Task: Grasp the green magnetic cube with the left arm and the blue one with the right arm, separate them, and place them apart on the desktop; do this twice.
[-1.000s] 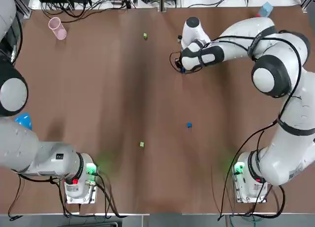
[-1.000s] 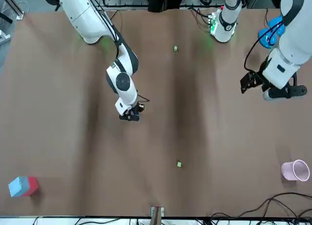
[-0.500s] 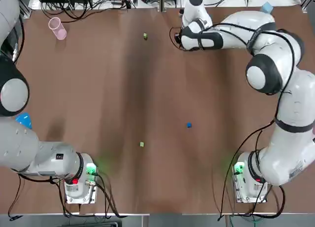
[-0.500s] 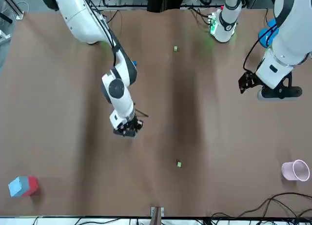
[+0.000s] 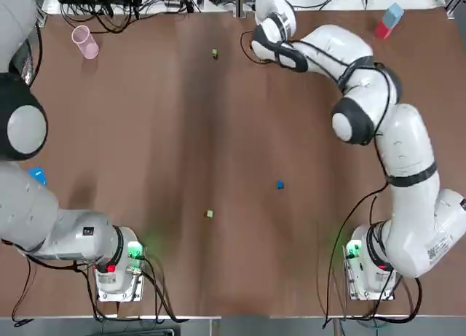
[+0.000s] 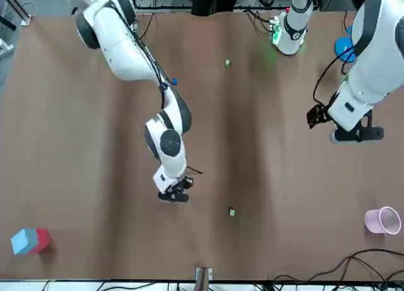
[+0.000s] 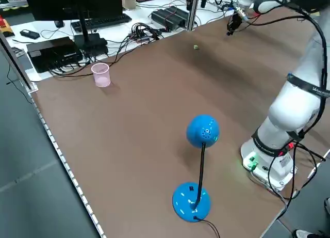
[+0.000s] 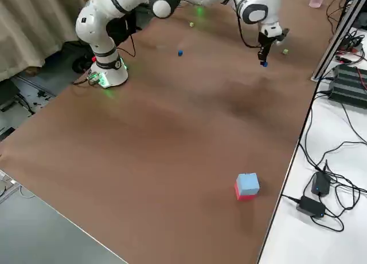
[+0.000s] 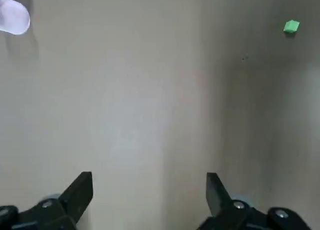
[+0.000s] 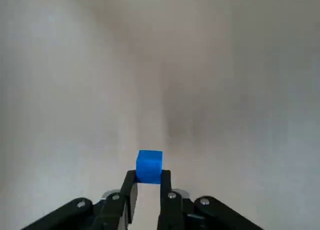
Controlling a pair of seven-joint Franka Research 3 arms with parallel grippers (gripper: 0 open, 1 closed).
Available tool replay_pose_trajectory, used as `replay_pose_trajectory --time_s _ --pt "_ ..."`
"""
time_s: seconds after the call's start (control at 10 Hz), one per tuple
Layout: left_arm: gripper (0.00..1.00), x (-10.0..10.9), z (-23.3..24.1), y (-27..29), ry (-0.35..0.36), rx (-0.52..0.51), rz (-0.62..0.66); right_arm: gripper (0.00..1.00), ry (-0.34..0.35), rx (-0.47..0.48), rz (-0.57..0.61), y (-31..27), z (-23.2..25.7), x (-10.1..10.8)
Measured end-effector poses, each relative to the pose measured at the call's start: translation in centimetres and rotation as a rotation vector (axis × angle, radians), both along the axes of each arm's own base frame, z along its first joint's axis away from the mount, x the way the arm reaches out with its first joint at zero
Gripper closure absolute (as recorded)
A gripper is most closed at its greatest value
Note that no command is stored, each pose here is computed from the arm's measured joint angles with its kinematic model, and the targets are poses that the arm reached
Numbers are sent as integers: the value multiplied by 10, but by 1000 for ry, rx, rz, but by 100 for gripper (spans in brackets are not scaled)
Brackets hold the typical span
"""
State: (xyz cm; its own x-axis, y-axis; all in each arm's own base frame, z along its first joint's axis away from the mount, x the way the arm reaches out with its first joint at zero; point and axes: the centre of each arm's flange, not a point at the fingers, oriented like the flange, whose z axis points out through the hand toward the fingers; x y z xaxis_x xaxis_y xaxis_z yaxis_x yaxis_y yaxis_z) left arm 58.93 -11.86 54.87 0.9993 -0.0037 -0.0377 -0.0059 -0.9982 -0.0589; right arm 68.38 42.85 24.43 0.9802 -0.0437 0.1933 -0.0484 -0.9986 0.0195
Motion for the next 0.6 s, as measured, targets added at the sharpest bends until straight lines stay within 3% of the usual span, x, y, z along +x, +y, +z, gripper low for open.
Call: replay_pose_trajectory --time_s 0.3,0.6 --pt "0 2 8 -1 -16 -10 1 78 -118 77 59 8 1 20" --pt "0 5 1 -1 -4 -10 1 78 -183 29 275 -29 5 48"
